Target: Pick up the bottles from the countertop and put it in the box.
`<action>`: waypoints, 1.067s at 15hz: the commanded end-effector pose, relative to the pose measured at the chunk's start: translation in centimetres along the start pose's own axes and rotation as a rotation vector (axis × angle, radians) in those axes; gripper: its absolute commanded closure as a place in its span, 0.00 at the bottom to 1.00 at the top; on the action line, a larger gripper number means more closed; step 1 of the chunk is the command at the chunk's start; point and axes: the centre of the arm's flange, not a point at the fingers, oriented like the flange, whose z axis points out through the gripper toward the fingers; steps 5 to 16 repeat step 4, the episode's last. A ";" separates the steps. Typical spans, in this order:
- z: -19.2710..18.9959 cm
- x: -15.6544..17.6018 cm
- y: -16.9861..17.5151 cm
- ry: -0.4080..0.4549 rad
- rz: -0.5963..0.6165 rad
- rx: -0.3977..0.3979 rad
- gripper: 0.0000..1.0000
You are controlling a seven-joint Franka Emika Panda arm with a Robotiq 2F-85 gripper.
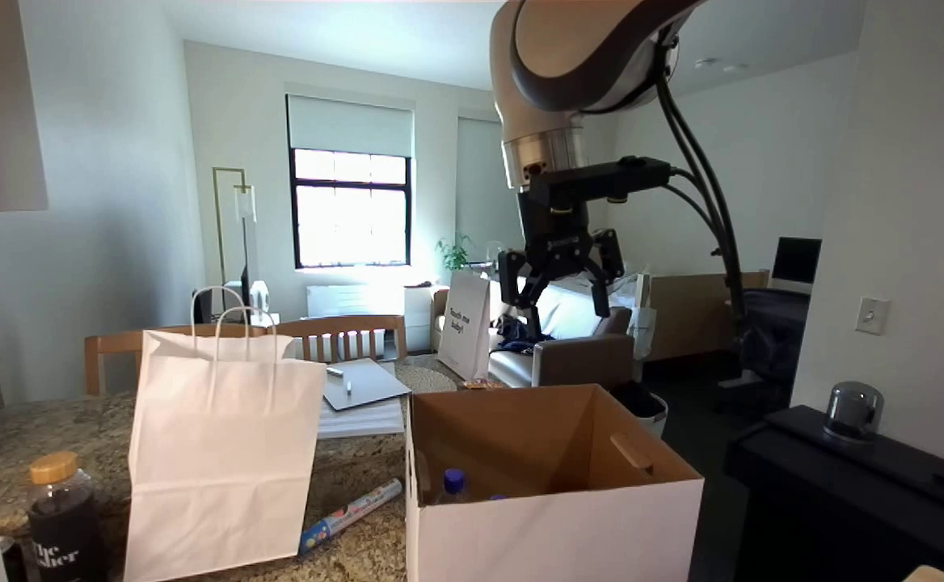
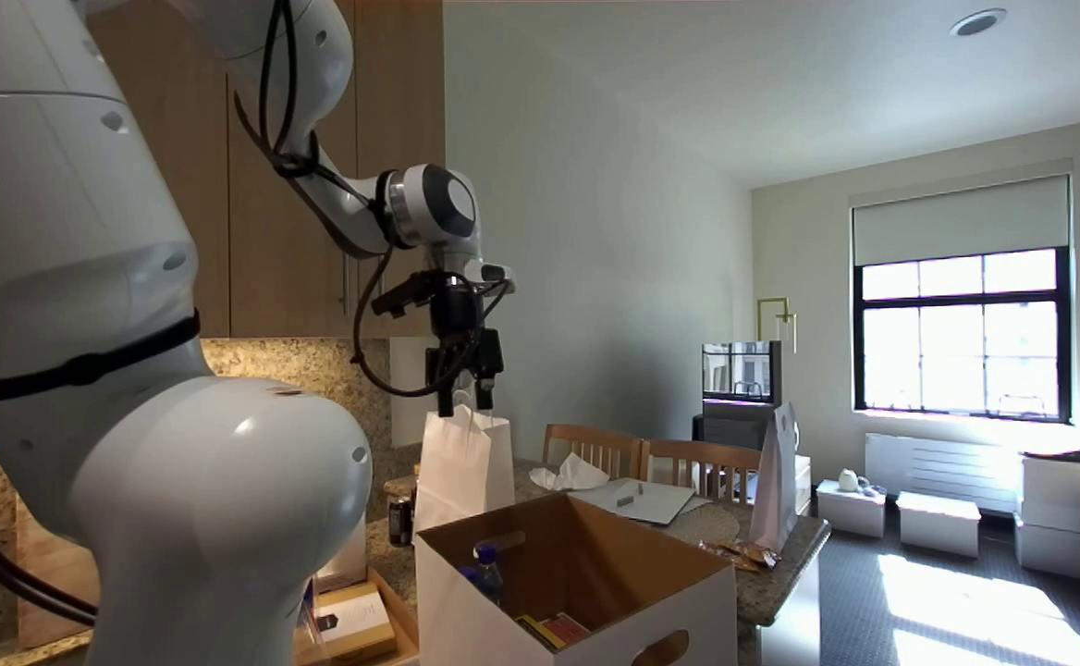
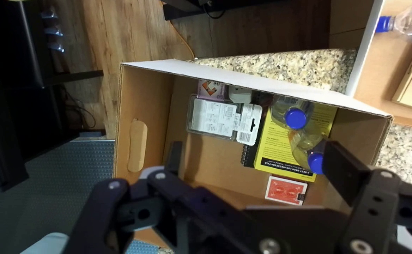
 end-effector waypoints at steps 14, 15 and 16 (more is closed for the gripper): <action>-0.2 -0.1 0.2 0.010 -0.001 -0.005 0.00; -0.2 -0.1 0.2 0.010 -0.001 -0.005 0.00; -0.2 -0.1 0.2 0.010 -0.001 -0.005 0.00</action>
